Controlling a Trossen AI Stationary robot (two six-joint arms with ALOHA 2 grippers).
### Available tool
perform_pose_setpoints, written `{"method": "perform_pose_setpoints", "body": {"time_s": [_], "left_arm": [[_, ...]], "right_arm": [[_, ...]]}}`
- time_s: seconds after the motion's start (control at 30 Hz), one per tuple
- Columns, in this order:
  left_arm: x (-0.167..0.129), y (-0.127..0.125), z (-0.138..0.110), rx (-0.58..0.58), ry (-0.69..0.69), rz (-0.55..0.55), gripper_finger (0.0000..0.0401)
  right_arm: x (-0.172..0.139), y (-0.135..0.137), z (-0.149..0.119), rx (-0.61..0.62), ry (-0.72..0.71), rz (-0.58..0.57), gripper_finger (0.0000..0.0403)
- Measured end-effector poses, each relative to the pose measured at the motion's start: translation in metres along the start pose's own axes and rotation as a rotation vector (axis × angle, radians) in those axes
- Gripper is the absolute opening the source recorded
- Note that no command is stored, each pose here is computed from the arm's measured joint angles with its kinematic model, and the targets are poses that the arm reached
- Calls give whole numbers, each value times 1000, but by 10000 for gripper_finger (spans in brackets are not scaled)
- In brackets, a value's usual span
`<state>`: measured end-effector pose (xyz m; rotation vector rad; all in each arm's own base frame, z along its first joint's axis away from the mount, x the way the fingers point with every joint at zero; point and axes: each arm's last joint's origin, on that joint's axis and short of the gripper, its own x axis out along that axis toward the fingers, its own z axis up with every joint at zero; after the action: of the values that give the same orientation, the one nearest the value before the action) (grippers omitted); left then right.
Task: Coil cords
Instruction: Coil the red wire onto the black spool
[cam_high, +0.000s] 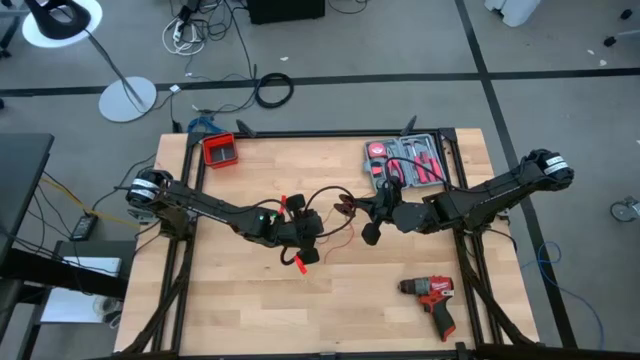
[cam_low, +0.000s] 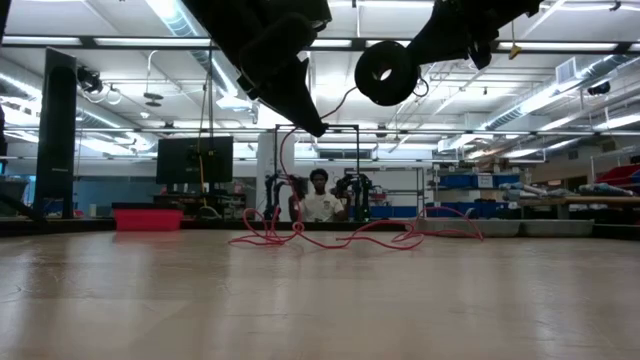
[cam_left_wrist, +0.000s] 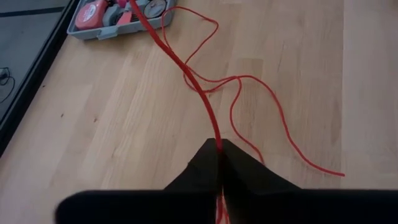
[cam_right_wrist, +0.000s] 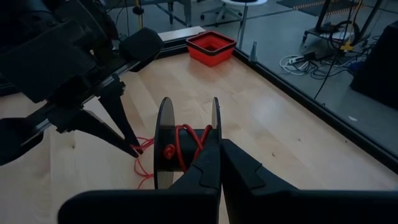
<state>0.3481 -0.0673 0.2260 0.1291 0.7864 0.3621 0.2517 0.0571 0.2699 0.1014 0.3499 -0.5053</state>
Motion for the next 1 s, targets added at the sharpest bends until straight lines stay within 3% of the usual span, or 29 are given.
{"method": "perform_pose_setpoints", "body": {"time_s": [0.23,0.47,0.8,1.0], "left_arm": [[0,0,2,-35,-16,3,2],[4,0,-4,-47,-46,80,1],[18,-5,-18,-195,-203,58,0],[18,-5,-18,-224,-223,57,0]], "right_arm": [[0,0,2,15,-19,-12,0],[0,0,2,64,-24,-7,0],[1,0,7,165,-83,-50,0],[3,-1,14,194,-133,-52,0]]}}
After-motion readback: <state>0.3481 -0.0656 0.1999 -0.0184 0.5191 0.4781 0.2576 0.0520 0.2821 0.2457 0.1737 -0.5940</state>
